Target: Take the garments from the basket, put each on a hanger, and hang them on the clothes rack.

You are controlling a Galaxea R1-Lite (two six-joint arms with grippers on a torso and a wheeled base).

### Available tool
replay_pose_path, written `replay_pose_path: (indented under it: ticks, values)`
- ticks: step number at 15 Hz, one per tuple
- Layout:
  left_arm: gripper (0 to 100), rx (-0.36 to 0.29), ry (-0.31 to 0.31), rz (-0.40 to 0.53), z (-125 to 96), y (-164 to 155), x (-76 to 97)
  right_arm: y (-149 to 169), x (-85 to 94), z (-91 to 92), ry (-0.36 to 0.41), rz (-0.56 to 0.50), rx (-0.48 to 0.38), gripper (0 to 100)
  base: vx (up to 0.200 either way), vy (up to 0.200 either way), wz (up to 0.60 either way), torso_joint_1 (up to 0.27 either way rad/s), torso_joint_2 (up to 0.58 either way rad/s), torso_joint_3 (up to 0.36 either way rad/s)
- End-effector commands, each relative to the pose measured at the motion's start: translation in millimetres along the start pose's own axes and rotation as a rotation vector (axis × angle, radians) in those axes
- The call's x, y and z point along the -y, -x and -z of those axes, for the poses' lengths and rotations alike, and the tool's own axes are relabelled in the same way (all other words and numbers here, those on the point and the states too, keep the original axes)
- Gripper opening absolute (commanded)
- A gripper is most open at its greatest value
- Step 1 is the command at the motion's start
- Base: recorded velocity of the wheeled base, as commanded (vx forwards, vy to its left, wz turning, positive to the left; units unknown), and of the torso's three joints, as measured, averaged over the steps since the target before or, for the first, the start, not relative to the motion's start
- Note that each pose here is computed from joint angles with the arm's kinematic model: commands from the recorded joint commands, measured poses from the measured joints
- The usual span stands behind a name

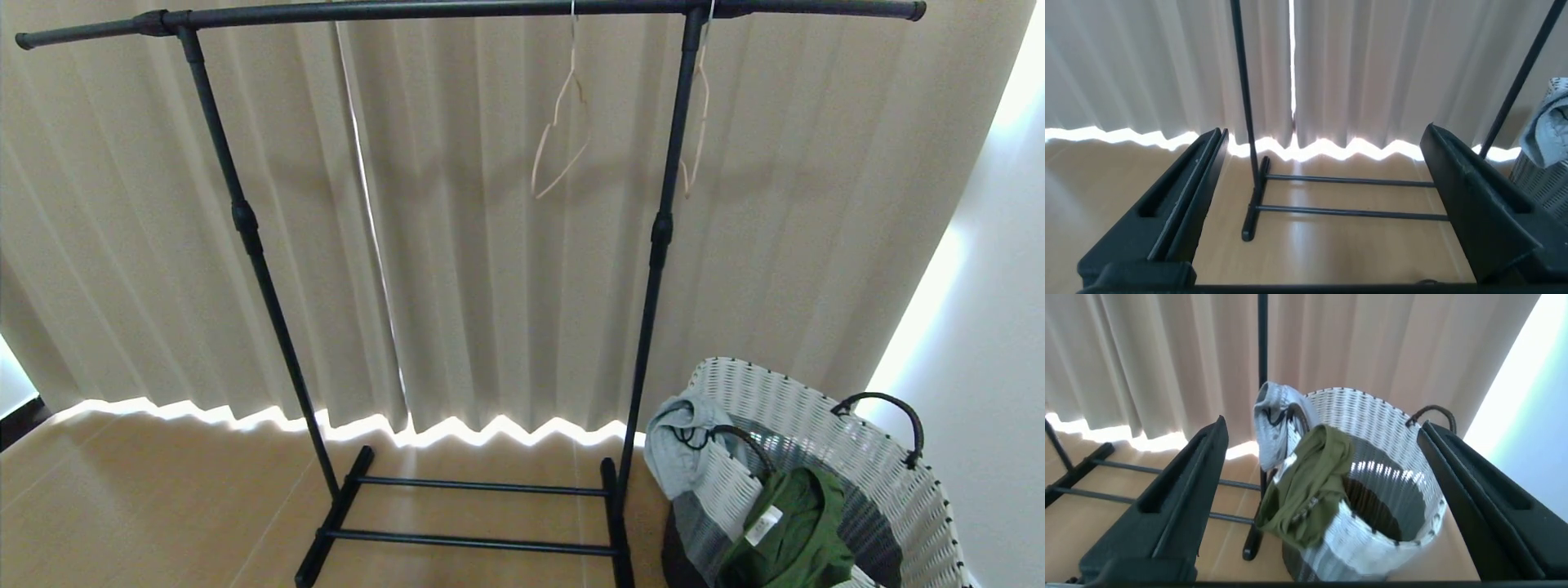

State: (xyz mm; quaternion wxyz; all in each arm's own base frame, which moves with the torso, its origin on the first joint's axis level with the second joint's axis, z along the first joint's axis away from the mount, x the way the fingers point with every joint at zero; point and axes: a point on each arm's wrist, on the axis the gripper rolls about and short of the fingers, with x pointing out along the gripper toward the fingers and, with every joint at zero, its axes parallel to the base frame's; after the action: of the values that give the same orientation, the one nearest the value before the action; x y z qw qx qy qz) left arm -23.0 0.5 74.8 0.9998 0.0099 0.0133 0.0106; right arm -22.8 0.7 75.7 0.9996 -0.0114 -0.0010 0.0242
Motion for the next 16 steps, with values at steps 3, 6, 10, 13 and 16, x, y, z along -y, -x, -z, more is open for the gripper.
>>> replay_pose_path:
  ticks: [3,6,10,13,16]
  values:
    - [100,-0.001,0.000,0.000,0.0,-0.1,0.0,0.0,0.0,0.0,0.000,-0.001,0.000,100,0.133,0.000,0.00,0.002,0.00,0.003]
    - [100,-0.001,0.000,0.000,0.0,-0.1,0.0,0.0,0.0,0.0,0.000,-0.001,0.000,100,0.000,0.000,0.00,0.000,0.00,0.000]
    - [100,-0.001,0.001,-0.001,0.0,-0.1,0.0,0.0,0.0,0.0,-0.003,0.001,0.000,100,0.000,0.000,0.00,0.000,0.00,0.000]
    - [100,-0.001,-0.005,0.009,0.0,-0.1,0.2,0.0,0.2,0.1,-0.010,0.007,0.000,100,0.000,0.000,0.00,0.000,0.00,0.000]
    - [100,0.007,-0.053,0.109,-0.9,0.3,2.4,0.0,0.2,0.1,-0.001,0.007,0.000,100,0.000,0.000,0.00,0.000,0.00,0.000]
